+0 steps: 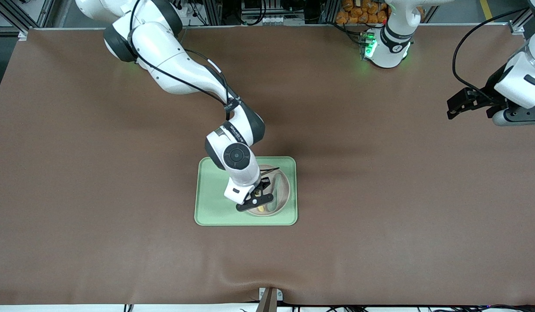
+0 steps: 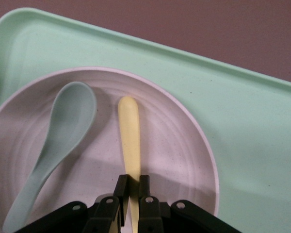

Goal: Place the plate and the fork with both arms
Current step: 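Lower the right gripper and grasp the yellow fork handle, then lift the fork and set it on the tray beside the plate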

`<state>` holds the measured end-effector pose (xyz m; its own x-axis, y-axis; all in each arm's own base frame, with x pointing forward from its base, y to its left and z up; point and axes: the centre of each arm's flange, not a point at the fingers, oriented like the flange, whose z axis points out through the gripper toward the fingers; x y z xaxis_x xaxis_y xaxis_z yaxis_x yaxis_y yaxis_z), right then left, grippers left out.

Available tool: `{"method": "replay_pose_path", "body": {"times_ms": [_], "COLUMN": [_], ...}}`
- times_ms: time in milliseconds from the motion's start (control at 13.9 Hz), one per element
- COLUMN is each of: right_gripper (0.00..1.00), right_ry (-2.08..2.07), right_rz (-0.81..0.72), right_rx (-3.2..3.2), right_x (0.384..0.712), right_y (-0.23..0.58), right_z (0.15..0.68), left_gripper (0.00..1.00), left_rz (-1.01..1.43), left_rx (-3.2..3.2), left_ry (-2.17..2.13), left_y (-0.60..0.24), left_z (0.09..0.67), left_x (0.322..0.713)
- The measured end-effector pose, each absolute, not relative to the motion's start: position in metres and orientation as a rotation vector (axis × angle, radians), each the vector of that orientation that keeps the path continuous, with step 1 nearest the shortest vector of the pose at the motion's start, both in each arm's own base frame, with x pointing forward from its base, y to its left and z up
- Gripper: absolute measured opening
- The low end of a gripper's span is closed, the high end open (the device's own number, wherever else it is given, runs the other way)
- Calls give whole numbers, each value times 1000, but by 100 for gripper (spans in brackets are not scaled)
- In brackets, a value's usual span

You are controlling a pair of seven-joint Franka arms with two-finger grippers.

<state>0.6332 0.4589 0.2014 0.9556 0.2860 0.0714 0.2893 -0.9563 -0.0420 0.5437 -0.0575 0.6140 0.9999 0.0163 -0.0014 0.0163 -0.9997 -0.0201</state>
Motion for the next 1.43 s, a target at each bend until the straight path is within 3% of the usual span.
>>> {"method": "replay_pose_path", "body": {"times_ms": [143, 860, 1434], "right_gripper": [8, 7, 7], "right_ry": [-448, -281, 89], "right_rz": [-109, -77, 69], "right_rx": [-3053, -3030, -2882], "right_x": [635, 650, 712], "right_y": [459, 444, 330], "right_z": [206, 221, 264], "left_gripper": [100, 100, 100], "left_rz": [3, 6, 11], "left_rx": [-3121, -3121, -3121], "left_ry": [-25, -26, -26], "left_y": [-57, -57, -57], "left_z": [614, 613, 612], "left_x": [544, 544, 543]}}
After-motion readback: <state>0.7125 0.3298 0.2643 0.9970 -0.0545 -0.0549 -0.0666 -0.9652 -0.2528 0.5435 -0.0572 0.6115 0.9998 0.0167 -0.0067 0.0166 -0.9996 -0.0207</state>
